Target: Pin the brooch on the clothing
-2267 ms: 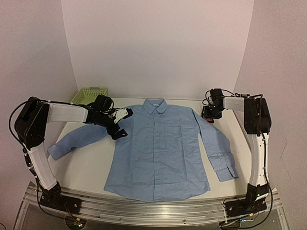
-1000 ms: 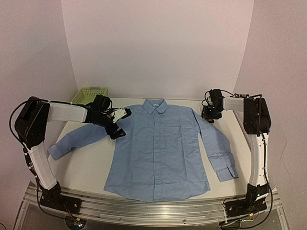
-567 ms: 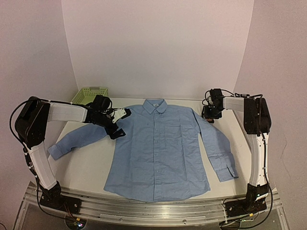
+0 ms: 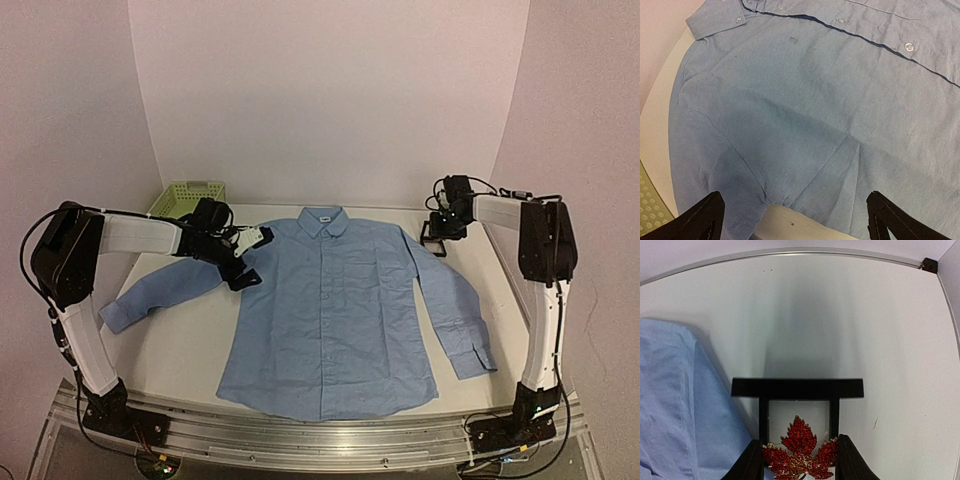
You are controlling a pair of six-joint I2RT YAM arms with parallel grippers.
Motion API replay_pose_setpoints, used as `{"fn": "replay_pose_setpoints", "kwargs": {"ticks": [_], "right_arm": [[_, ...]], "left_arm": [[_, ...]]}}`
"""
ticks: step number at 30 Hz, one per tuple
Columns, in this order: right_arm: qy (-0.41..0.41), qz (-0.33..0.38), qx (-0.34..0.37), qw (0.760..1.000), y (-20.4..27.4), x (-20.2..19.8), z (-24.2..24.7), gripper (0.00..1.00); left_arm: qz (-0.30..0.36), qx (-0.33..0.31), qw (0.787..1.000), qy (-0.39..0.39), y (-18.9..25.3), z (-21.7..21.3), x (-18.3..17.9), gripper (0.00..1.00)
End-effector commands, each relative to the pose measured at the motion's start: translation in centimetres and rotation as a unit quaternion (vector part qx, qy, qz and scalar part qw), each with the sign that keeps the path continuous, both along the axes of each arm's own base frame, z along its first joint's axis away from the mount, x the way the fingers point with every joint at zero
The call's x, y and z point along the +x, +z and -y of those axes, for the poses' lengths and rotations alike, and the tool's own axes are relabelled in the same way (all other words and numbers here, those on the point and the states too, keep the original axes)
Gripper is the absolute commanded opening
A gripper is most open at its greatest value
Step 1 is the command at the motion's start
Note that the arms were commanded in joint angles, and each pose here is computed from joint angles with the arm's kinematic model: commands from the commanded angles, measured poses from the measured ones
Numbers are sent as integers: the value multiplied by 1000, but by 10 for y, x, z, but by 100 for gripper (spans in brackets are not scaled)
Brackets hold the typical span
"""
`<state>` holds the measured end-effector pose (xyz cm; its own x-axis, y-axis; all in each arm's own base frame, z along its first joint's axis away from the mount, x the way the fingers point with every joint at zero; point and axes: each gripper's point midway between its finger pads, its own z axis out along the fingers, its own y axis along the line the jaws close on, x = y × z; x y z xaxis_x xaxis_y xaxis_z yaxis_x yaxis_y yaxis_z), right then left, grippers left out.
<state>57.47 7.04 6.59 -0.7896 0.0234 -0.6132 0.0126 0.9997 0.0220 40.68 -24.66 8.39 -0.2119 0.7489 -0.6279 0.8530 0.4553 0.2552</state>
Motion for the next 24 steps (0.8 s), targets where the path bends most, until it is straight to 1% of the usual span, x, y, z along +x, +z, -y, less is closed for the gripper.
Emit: {"fn": "replay_pose_setpoints", "kwargs": {"ticks": [1, 4, 6, 9, 12, 15, 18, 22, 24], "right_arm": [[46, 33, 39, 998, 55, -20, -20, 30], [106, 40, 60, 992, 75, -45, -47, 30], [179, 52, 78, 979, 95, -67, -77, 30], [269, 69, 105, 955, 121, -98, -127, 29], [350, 85, 127, 924, 146, -131, -180, 28], [372, 96, 139, 912, 163, -147, -201, 28], [407, 101, 155, 894, 177, -168, -225, 27], [486, 102, 184, 848, 194, -214, -280, 25], [512, 103, 195, 830, 201, -232, -301, 25]], "left_arm": [[48, -38, 997, -43, 41, 13, 3, 99], [75, -67, 990, -103, 60, 23, -9, 99], [103, -87, 979, -151, 77, 29, -19, 99], [151, -114, 953, -237, 104, 40, -34, 99], [202, -126, 916, -323, 128, 50, -47, 98], [228, -135, 888, -375, 144, 58, -54, 97], [273, -150, 850, -425, 165, 65, -63, 96], [353, -152, 789, -479, 190, 78, -79, 94], [382, -150, 762, -500, 201, 85, -87, 89]]}}
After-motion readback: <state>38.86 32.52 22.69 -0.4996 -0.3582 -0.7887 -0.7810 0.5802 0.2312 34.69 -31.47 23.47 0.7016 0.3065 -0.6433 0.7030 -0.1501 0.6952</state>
